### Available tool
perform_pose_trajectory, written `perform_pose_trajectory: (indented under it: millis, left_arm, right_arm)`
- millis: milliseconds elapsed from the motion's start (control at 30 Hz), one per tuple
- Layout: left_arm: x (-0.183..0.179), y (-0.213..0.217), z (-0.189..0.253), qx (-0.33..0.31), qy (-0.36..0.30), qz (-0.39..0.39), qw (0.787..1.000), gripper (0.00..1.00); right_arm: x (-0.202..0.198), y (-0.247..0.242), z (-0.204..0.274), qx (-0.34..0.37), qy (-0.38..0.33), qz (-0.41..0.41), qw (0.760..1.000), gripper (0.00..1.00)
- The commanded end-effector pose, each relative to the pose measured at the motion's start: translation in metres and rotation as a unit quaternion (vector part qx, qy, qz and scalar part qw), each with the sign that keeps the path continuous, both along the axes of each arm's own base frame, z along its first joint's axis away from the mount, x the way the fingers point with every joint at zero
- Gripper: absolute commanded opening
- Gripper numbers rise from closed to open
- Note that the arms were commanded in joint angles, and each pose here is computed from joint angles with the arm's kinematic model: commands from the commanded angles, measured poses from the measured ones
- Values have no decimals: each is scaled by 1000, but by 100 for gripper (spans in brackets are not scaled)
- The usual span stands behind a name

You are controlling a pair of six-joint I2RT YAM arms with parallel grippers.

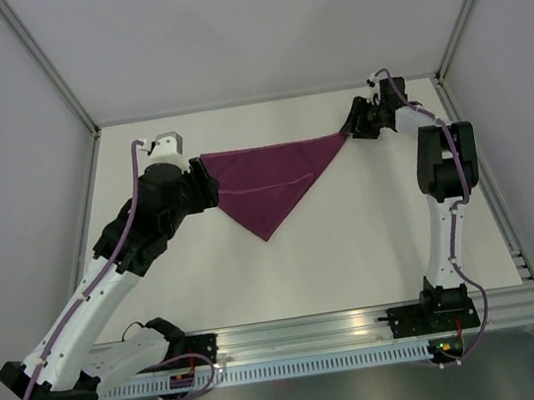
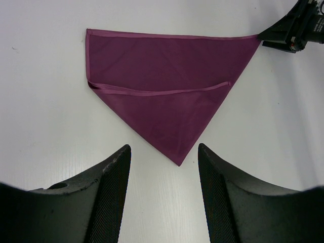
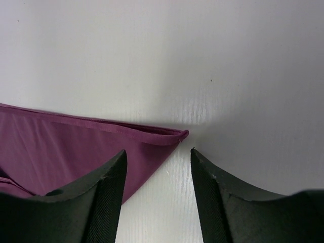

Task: Fold the napkin, place the utensils inside, and roll it up
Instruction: Fold the napkin at the center of the board.

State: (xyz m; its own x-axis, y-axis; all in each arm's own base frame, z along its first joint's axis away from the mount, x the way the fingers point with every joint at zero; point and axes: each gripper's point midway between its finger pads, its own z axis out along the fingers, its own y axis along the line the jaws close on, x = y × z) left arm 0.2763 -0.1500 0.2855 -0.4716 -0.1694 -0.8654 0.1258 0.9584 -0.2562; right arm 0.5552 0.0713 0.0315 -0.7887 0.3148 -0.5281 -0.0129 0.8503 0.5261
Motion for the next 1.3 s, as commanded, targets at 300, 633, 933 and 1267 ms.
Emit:
perform_pose_trajectory:
  millis: [300,633,933,1267]
  left_arm:
    - [2,-5,6,1,-16,-18,1000,61]
    - [1,-3,4,0,-15,-16,1000,61]
    - [1,-5,1,-3,-11,-16,1000,61]
    - [1,-6,0,-11,-10,-15,1000,61]
  right_arm:
    - [6,3,-18,28,25,-25,999,43]
    - [11,7,-6,41,-3,-17,999,18]
    - [12,16,46,39,-88,13,995,14]
    - [-20,65,98,-19,-189,102,977,13]
